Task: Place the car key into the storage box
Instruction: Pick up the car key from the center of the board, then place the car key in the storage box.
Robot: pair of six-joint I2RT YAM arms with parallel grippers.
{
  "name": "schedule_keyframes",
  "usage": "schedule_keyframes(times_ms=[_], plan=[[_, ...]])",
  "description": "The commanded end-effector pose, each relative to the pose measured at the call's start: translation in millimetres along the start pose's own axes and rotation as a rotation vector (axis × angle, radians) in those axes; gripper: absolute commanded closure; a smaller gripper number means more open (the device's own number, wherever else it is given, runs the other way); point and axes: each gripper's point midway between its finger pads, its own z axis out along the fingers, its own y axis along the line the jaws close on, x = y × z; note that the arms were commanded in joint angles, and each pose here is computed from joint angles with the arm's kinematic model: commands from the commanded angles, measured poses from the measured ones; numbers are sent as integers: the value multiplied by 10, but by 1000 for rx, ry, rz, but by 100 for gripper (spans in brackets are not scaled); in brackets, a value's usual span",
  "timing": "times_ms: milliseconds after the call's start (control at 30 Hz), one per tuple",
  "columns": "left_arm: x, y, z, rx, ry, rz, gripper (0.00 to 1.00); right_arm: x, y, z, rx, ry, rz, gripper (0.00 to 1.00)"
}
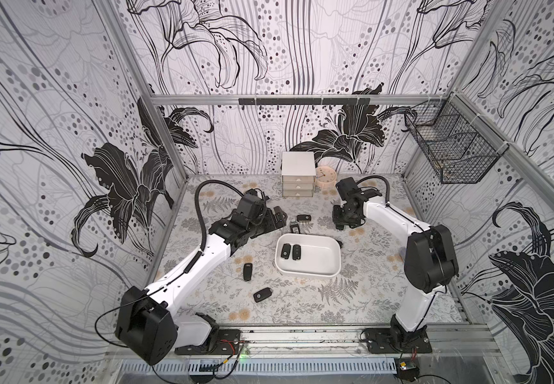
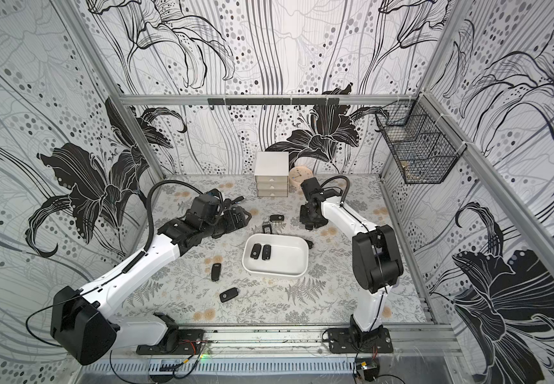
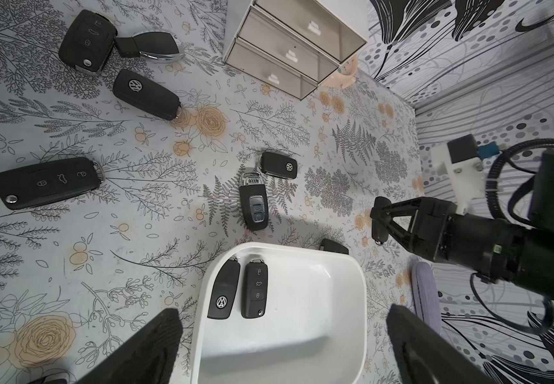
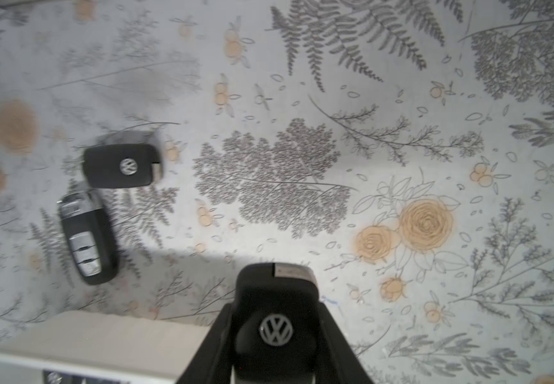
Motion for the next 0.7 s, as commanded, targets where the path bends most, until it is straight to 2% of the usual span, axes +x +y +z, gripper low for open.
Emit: schedule_keyframes(times_ms=[0, 167, 333, 667], plan=[[5, 21, -59, 20, 2, 22, 1, 234, 161, -182, 23, 15, 27, 68], [13, 105, -94, 23, 6, 21, 1, 541, 496, -306, 12, 8, 27, 68], [-29, 176, -137, 33, 6, 4, 1, 894, 764, -274, 13, 31, 45, 68], [-63, 221, -140, 51, 22, -1, 1, 1317, 1047, 89, 29, 95, 93, 68]])
